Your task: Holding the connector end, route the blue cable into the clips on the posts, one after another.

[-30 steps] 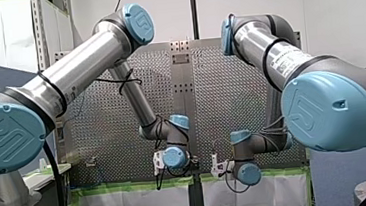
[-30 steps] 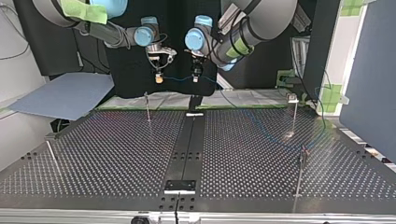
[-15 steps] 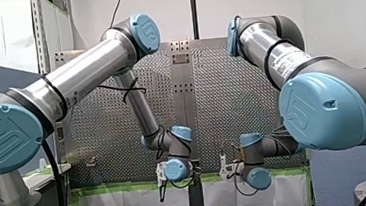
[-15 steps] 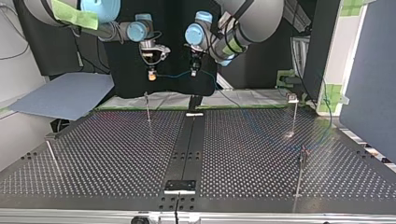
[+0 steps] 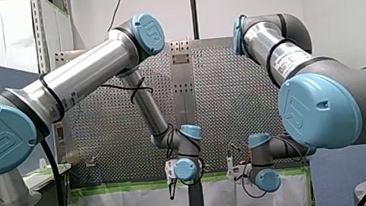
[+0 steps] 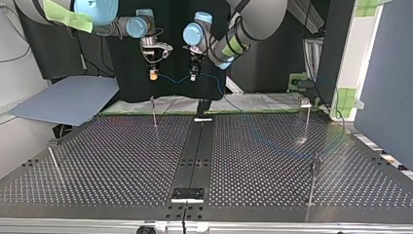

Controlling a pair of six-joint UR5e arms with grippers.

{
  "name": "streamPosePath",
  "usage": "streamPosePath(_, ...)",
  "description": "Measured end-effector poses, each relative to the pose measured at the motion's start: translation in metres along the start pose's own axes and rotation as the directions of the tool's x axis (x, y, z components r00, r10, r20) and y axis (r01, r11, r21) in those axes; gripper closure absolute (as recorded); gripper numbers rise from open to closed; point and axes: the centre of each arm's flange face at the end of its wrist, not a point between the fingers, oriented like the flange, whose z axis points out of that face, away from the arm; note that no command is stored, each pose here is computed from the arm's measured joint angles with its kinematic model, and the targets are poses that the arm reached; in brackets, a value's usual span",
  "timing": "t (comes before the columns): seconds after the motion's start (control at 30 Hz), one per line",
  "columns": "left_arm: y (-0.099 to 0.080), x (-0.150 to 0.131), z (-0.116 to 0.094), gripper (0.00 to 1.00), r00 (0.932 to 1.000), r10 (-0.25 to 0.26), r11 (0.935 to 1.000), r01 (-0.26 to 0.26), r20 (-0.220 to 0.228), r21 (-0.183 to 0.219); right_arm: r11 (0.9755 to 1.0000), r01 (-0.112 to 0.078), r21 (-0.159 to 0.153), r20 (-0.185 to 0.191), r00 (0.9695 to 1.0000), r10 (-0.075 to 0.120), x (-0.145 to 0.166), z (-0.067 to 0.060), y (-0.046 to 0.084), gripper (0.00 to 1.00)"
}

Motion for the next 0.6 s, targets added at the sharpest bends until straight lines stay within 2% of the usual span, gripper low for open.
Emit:
streamPosePath(0.13,-0.01,-0.005,0.001,1.0,0.9999,-0.005,1.0,0.005,0.013,0.004,0.9998,0.007,0.02,0.0,1.0,-0.007,0.015,-0.002,0.003,1.0)
streamPosePath(0.27,-0.015,-0.005,0.001,1.0,0.9998,-0.007,1.0,0.007,0.016,0.002,0.9996,0.007,0.027,0.011,0.9999,-0.007,0.027,-0.005,0.006,1.0)
streamPosePath(0.4,-0.024,0.007,-0.002,1.0,1.0,0.005,1.0,-0.005,0.0,-0.006,0.9997,0.005,0.024,0.006,1.0,-0.005,0.045,-0.003,0.012,1.0)
streamPosePath(0.6,-0.039,0.026,0.003,1.0,0.9998,0.016,0.9999,-0.016,-0.009,-0.006,0.9999,0.012,0.008,-0.002,0.9999,-0.012,0.061,0.001,0.024,1.0)
